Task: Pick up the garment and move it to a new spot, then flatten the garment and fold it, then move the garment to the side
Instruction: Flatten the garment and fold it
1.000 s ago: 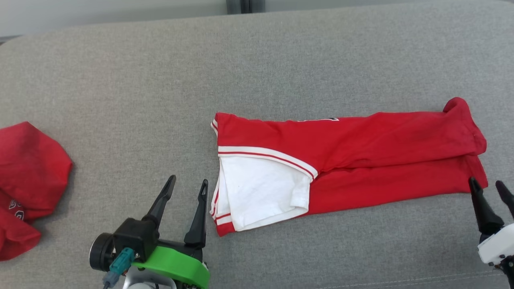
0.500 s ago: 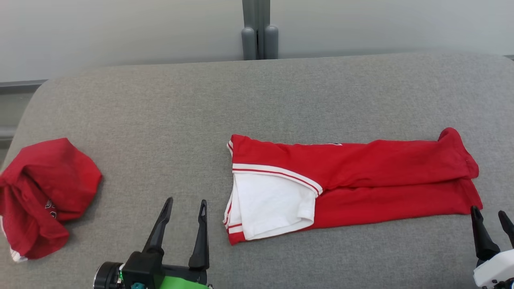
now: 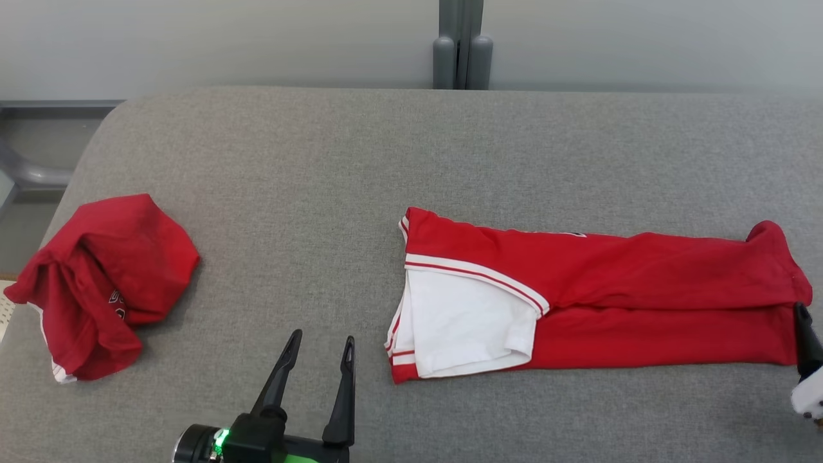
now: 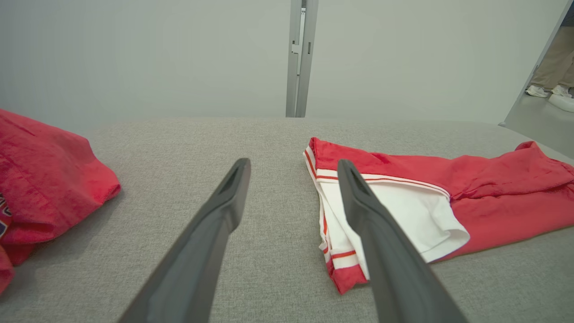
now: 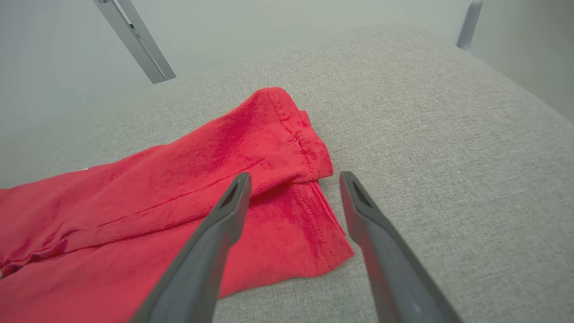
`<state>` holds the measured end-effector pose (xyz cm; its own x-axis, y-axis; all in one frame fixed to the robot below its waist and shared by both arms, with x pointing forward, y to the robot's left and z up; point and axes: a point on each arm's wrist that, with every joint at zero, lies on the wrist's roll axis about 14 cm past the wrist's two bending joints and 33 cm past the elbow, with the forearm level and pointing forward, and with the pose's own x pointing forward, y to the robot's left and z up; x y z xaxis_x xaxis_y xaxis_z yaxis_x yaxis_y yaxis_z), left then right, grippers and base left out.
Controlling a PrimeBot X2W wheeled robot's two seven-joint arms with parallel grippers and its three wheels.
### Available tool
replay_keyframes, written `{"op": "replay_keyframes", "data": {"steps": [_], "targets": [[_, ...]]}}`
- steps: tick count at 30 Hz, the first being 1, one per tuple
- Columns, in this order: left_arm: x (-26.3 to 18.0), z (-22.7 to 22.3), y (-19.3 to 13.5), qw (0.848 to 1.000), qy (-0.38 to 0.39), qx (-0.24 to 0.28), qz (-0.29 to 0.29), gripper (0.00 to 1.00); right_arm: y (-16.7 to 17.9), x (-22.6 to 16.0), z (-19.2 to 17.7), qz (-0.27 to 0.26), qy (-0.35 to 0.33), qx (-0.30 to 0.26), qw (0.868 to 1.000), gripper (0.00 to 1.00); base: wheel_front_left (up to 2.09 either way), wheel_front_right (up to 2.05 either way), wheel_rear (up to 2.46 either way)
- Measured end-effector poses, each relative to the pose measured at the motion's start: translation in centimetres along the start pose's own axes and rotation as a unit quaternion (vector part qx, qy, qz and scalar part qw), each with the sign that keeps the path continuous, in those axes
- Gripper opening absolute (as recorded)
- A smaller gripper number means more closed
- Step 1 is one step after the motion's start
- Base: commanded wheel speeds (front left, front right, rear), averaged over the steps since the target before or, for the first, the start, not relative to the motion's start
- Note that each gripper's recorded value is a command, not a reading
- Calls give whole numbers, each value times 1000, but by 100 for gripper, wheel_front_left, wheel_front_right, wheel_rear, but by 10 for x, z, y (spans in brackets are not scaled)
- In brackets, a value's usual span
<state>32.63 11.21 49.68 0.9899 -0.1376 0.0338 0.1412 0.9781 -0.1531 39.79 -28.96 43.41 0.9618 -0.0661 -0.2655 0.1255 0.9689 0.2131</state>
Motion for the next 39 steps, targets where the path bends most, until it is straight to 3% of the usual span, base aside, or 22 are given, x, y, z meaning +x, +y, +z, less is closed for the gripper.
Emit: {"op": "replay_keyframes", "data": {"steps": [7, 19, 20, 21, 22, 25, 35, 39], "targets": [[11, -16, -2, 1000, 23, -5, -9, 100, -8, 40, -1, -17, 63, -5, 998, 100, 0, 0, 0], [25, -34, 2, 999, 49, -6, -11, 100, -3, 59, -63, -29, 195, 23, 980, 100, 0, 0, 0], [25, -34, 2, 999, 49, -6, -11, 100, -1, 60, -63, -26, 195, 27, 980, 89, 0, 0, 0], [25, -34, 1, 999, 49, -6, -13, 100, 4, 60, -64, -19, 195, 27, 980, 39, 0, 0, 0], [26, -35, 0, 999, 49, -6, -16, 100, 8, 61, -63, -11, 194, 24, 981, 0, 0, 0, 0], [27, -34, -1, 999, 48, -6, -18, 100, 8, 58, -61, 0, 188, 5, 982, 0, 0, 0, 0], [34, -44, -14, 997, 60, 2, -52, 100, -53, 57, 8, -38, 115, -78, 990, 0, 0, 0, 0], [38, -48, -19, 996, 64, 3, -64, 100, -57, 58, 34, -37, 95, -95, 990, 0, 0, 0, 0]]}}
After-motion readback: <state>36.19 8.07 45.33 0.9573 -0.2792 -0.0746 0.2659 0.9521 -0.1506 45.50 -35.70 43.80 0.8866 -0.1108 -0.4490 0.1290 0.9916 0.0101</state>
